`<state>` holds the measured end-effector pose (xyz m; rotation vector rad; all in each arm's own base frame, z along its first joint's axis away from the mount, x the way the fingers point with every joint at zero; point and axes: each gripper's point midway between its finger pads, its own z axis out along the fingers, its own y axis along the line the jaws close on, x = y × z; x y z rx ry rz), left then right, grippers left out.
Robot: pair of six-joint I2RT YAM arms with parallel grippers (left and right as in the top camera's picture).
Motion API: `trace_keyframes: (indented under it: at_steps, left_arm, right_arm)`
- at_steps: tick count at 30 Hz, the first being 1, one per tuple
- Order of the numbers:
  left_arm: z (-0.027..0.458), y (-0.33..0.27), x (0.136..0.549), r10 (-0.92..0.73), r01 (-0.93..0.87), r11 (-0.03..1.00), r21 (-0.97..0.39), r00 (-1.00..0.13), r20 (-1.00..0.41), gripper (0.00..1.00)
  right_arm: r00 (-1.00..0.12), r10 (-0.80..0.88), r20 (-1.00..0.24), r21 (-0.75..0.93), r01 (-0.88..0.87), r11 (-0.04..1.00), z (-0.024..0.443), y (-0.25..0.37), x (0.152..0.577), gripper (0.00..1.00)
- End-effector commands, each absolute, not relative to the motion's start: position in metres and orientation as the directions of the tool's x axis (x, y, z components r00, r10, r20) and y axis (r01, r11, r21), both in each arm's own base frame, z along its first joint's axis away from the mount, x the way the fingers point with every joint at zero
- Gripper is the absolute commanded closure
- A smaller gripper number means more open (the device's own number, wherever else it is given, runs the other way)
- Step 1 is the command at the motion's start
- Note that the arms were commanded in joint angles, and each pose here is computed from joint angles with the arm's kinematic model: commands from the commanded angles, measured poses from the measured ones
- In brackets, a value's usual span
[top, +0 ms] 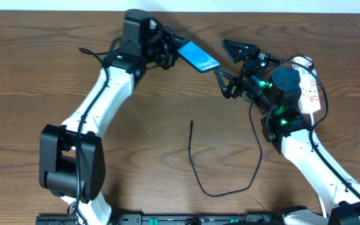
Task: Plug charger to phone and switch on socket
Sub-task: 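Release the right gripper and move the phone left, screen up, with left gripper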
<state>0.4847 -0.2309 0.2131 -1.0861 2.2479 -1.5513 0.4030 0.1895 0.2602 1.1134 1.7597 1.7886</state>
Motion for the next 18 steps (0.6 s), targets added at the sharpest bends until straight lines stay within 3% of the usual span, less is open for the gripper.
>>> trace_keyframes:
  at_steps: [1, 6, 10, 15, 18]
  left_arm:
    - [0.233, -0.207, 0.475, -0.586, -0.468, 0.134, -0.874, -0.748, 0.311, 0.93]
    - [0.238, -0.177, 0.474, -0.540, -0.421, 0.141, -0.896, -0.791, 0.286, 0.93]
    - [0.247, -0.160, 0.468, -0.464, -0.292, 0.169, -0.941, -0.866, 0.185, 0.92]
    - [0.260, -0.145, 0.458, -0.333, 0.026, 0.235, -0.972, -0.937, -0.105, 0.93]
    - [0.264, -0.142, 0.453, -0.292, 0.097, 0.225, -0.970, -0.943, -0.162, 0.93]
  right_arm:
    - [-0.606, 0.755, 0.250, 0.963, 0.239, -0.127, 0.267, 0.190, 0.404, 0.01]
    - [-0.604, 0.758, 0.247, 0.959, 0.266, -0.102, 0.257, 0.190, 0.402, 0.01]
    - [-0.652, 0.752, 0.097, 0.985, 0.171, 0.021, 0.257, 0.192, 0.400, 0.01]
    - [-0.721, 0.691, -0.053, 0.989, 0.058, 0.135, 0.257, 0.201, 0.391, 0.01]
    - [-0.740, 0.656, -0.146, 0.978, -0.010, 0.207, 0.255, 0.204, 0.388, 0.01]
